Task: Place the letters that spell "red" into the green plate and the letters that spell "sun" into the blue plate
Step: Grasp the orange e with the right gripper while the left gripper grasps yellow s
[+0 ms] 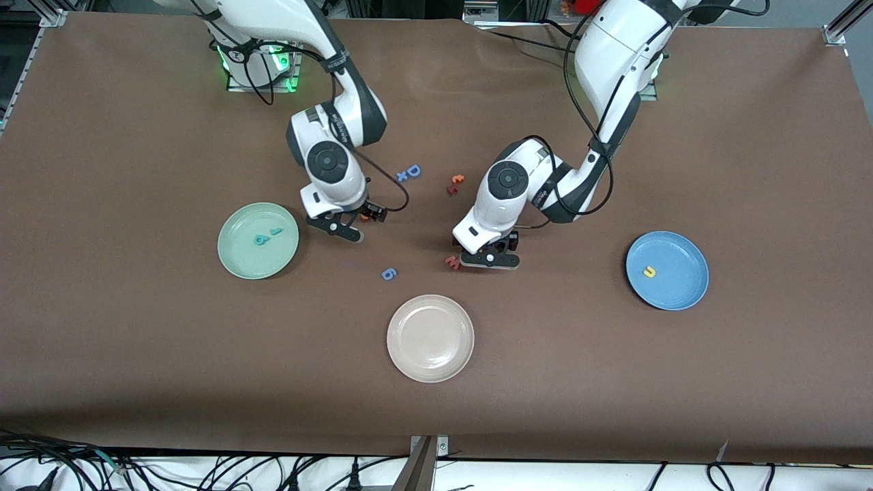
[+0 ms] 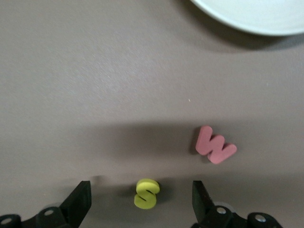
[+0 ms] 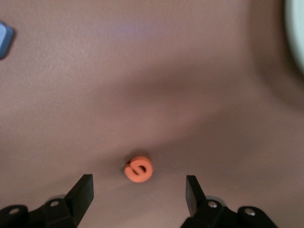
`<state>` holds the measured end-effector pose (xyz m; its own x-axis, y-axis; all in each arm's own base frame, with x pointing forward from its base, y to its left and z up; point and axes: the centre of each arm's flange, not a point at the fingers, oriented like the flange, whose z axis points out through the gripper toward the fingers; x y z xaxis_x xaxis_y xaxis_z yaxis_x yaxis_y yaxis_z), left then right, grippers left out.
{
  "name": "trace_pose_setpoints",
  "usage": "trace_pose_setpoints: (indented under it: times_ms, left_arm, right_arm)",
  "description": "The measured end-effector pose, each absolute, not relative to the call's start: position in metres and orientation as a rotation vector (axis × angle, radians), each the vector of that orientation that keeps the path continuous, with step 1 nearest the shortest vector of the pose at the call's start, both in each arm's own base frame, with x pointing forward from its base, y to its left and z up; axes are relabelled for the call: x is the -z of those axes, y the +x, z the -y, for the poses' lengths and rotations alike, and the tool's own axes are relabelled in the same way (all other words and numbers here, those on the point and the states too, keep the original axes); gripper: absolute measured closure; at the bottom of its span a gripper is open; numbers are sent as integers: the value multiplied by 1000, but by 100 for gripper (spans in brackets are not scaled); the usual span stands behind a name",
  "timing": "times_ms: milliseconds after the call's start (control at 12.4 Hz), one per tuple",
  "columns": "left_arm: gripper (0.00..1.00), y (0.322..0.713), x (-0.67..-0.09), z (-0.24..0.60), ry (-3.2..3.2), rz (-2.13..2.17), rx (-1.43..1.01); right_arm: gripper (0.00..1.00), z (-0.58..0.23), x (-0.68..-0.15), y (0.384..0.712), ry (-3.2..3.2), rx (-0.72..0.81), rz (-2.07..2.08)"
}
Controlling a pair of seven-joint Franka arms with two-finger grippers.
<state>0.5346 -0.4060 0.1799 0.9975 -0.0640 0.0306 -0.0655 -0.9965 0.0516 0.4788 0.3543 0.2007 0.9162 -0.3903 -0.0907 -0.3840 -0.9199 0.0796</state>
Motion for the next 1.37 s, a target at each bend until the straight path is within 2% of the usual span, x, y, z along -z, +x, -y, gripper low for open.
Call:
trace_pose_setpoints:
  times_ms: [161,241,321,402,643,723,803,884,964,1125,1366]
  left_arm:
    - [7,527,-170,405,3124,187,-57]
    - [7,524,-165,403,3139,217,-57]
    - [9,523,-162,403,3143,230,-58]
    - [13,523,-163,404,3142,232,-61]
    - [13,523,-163,404,3142,231,-61]
    - [18,523,-164,405,3140,232,-64]
    - [29,523,-166,405,3138,232,-69]
    - [39,524,-168,405,3138,231,-72]
    - [40,524,-168,405,3138,231,-72]
    - [55,524,-170,405,3137,231,-76]
    - [62,525,-171,405,3137,230,-78]
  right_arm:
    - [17,-359,-189,473,3003,141,652]
    - [24,-358,-186,473,2997,140,661]
    - [25,-356,-185,474,2995,136,667]
    - [32,-354,-183,474,2995,130,672]
    - [37,-348,-175,470,2991,120,678]
    - [48,-349,-177,471,2998,110,679]
    - [62,-349,-177,472,3001,107,679]
    - [70,-349,-178,472,3001,107,680]
    - [70,-349,-178,472,3001,107,680]
    - [70,-349,-178,472,3001,107,680]
    - [70,-342,-180,476,2994,120,651]
